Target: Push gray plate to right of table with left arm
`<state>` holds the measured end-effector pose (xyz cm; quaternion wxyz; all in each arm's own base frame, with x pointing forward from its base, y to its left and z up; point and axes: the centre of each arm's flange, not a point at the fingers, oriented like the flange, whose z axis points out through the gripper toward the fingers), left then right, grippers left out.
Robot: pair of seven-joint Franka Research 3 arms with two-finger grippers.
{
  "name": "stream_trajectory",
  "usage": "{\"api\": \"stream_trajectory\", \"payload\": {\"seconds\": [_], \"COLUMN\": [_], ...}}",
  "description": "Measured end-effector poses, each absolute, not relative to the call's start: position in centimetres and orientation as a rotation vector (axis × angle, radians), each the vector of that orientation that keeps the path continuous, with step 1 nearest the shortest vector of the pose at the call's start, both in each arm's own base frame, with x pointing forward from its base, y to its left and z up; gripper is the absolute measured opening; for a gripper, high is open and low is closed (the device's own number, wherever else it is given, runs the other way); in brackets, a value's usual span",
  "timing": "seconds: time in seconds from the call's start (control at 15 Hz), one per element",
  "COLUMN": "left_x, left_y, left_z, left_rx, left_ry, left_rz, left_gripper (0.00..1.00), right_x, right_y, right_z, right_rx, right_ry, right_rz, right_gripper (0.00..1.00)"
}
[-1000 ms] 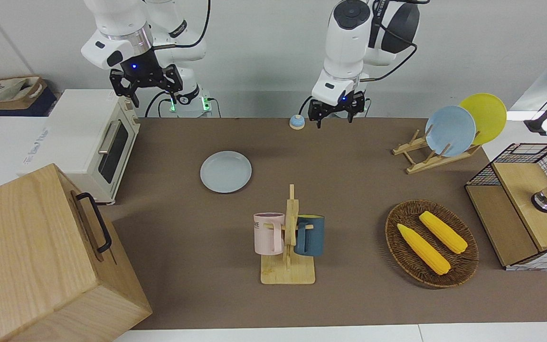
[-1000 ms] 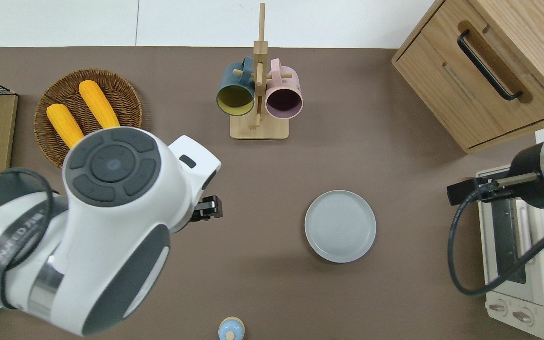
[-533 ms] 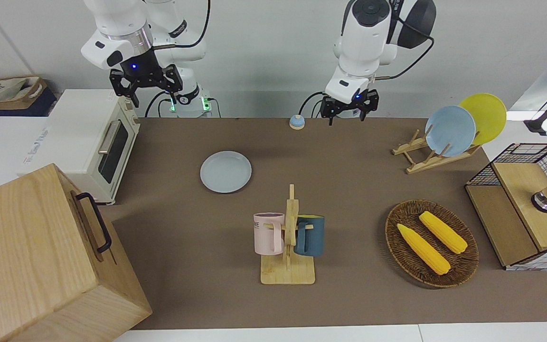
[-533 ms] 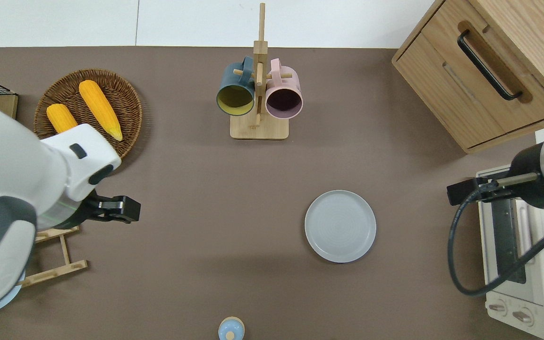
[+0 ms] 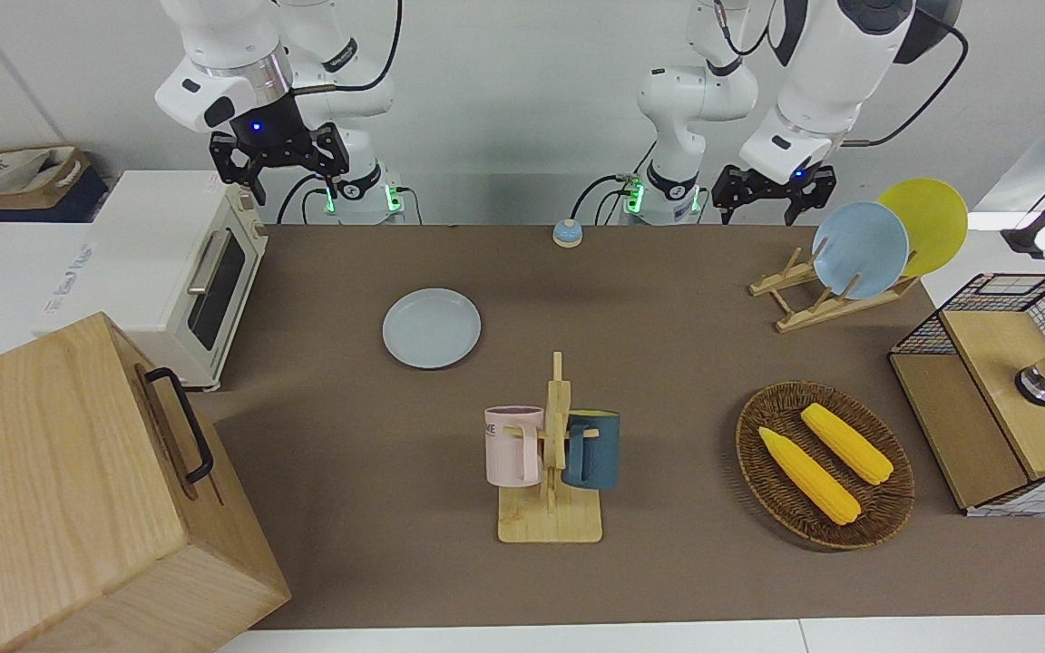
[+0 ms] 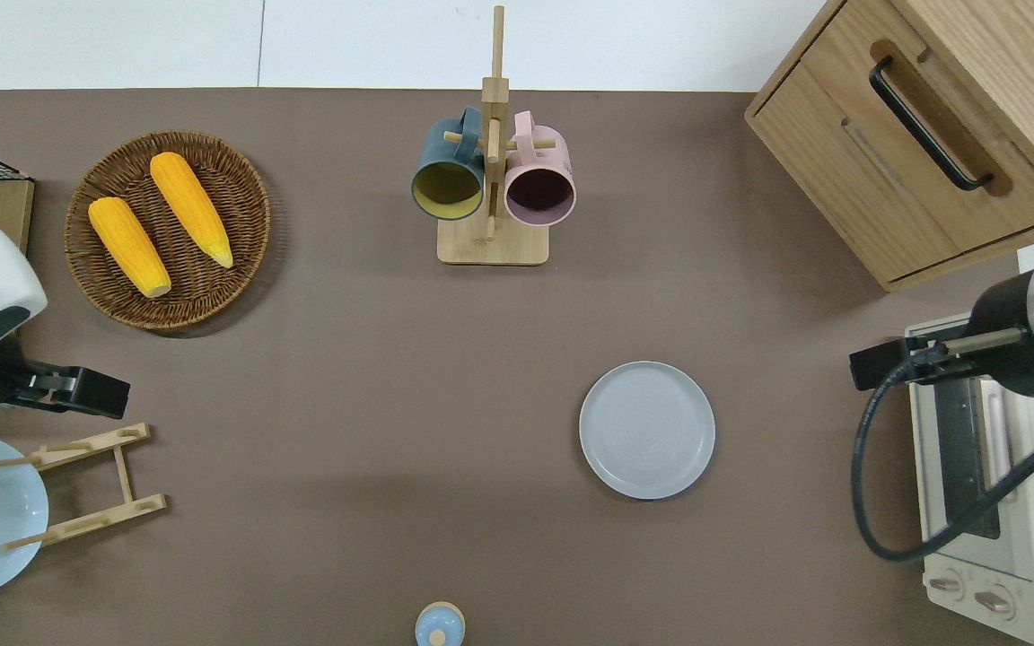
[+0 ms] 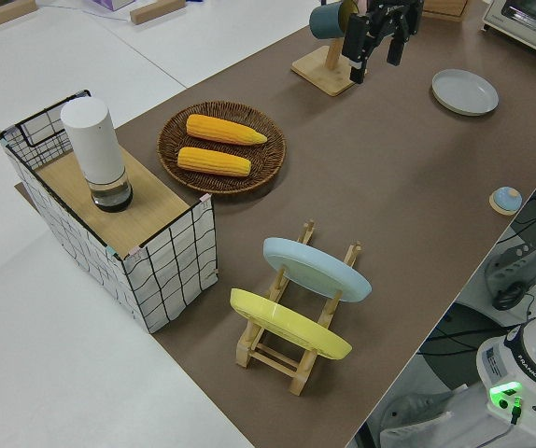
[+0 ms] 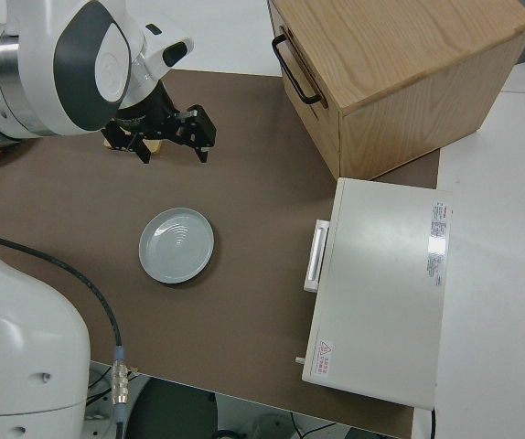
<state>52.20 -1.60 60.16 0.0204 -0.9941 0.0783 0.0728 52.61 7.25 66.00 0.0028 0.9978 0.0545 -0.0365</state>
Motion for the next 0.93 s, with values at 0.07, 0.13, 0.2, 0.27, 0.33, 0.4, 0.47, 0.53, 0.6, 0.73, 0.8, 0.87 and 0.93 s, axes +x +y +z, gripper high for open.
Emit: {"api": "stream_trajectory", "payload": {"seconds": [0.07, 0.13, 0.2, 0.27, 0.33, 0.4, 0.47, 0.53, 0.6, 0.73, 0.8, 0.87, 0.93], "left_x": [52.4, 52.6, 52.6, 52.6, 52.6, 52.6, 52.5, 52.1, 51.5, 50.2, 49.7, 49.4, 49.2], "left_y": [-0.8, -0.2, 0.2, 0.5, 0.5, 0.4, 0.3, 0.3, 0.2, 0.2, 0.1, -0.1, -0.6], "left_z": [60.0, 59.7, 59.4, 59.0, 58.6, 58.2, 57.6, 57.0, 56.2, 55.2, 55.0, 54.8, 54.8], "left_rx": [-3.088, -3.092, -3.095, -3.098, -3.099, -3.104, -3.113, -3.122, -3.127, -3.135, -3.138, -3.139, -3.139], "left_ry": [0.236, 0.226, 0.218, 0.213, 0.212, 0.215, 0.216, 0.217, 0.215, 0.177, 0.137, 0.101, 0.063], "left_rz": [0.211, 0.201, 0.201, 0.205, 0.202, 0.183, 0.159, 0.132, 0.106, 0.062, 0.037, 0.018, 0.006], "left_gripper": [1.00, 1.00, 1.00, 1.00, 1.00, 1.00, 1.00, 1.00, 1.00, 1.00, 1.00, 1.00, 1.00], "right_x": [52.6, 52.6, 52.6, 52.6, 52.6, 52.6, 52.6, 52.6, 52.6, 52.6, 52.6, 52.6, 52.6], "right_y": [7.3, 7.3, 7.3, 7.3, 7.3, 7.3, 7.3, 7.3, 7.3, 7.3, 7.3, 7.3, 7.3], "right_z": [66.0, 66.0, 66.0, 66.0, 66.0, 66.0, 66.0, 66.0, 66.0, 66.0, 66.0, 66.0, 66.0], "right_rx": [3.129, 3.129, 3.129, 3.129, 3.129, 3.129, 3.129, 3.129, 3.129, 3.129, 3.129, 3.129, 3.129], "right_ry": [0.171, 0.171, 0.171, 0.171, 0.171, 0.171, 0.171, 0.171, 0.171, 0.171, 0.171, 0.171, 0.171], "right_rz": [-0.114, -0.114, -0.115, -0.115, -0.115, -0.115, -0.115, -0.115, -0.115, -0.114, -0.115, -0.115, -0.115], "right_gripper": [0.99, 0.99, 0.99, 0.99, 0.99, 0.99, 0.99, 0.99, 0.99, 0.99, 0.99, 0.99, 0.99]}}
